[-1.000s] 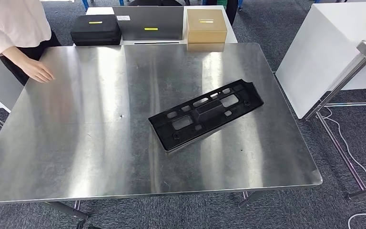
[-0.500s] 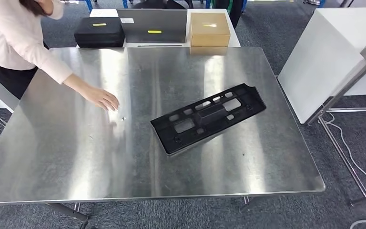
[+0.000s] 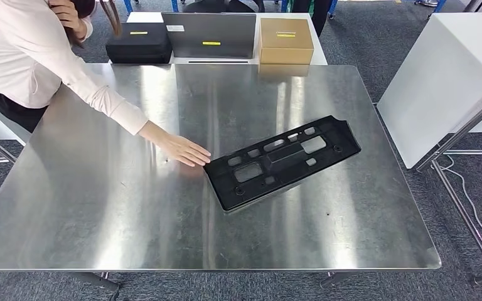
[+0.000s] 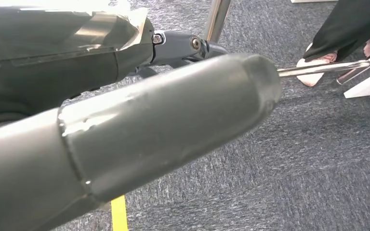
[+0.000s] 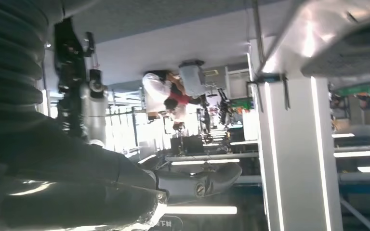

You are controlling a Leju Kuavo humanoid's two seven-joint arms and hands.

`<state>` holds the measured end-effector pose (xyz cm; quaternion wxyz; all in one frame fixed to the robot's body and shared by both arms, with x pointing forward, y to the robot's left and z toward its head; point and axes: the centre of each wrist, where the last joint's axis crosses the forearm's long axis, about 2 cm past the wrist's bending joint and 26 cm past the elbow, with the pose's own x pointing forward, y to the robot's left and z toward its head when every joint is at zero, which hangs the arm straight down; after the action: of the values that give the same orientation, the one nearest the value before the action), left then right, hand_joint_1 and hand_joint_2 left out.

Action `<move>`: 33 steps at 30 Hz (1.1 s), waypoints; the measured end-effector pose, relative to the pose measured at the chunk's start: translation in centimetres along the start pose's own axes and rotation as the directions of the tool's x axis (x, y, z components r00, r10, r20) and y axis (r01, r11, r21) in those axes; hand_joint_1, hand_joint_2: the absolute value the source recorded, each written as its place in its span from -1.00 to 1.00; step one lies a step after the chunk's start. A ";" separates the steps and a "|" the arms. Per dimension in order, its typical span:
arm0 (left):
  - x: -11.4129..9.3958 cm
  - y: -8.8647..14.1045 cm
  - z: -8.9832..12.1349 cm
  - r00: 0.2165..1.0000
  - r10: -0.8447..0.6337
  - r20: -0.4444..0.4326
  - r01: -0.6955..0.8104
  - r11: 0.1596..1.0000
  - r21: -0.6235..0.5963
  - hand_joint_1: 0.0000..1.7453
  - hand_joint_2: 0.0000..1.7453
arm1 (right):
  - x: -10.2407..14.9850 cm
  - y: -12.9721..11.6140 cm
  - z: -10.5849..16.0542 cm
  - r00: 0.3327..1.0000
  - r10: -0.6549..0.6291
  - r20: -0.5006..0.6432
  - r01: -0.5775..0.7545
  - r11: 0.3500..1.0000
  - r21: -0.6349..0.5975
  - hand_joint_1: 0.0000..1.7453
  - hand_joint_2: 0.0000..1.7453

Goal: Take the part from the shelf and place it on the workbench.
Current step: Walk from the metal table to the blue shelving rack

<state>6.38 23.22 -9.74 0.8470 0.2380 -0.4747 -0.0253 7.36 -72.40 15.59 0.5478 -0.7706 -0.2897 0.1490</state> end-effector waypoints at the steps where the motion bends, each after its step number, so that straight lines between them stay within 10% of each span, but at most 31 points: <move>1: 0.0 0.0 0.0 1.000 0.001 -0.001 -0.001 1.000 0.000 -1.00 -1.00 | -0.3 0.6 1.1 1.000 -0.001 -0.017 0.001 1.000 0.010 -1.00 1.00; 33: -0.1 0.4 -0.2 1.000 0.004 -0.007 -0.004 1.000 0.015 -1.00 -1.00 | 1.4 10.5 21.9 0.932 -0.097 -0.349 0.231 0.901 0.367 -1.00 1.00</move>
<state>6.43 23.66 -9.79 0.8470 0.2435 -0.4723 -0.0191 -0.51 -57.34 -1.89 0.7448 -0.6278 -0.2243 0.0299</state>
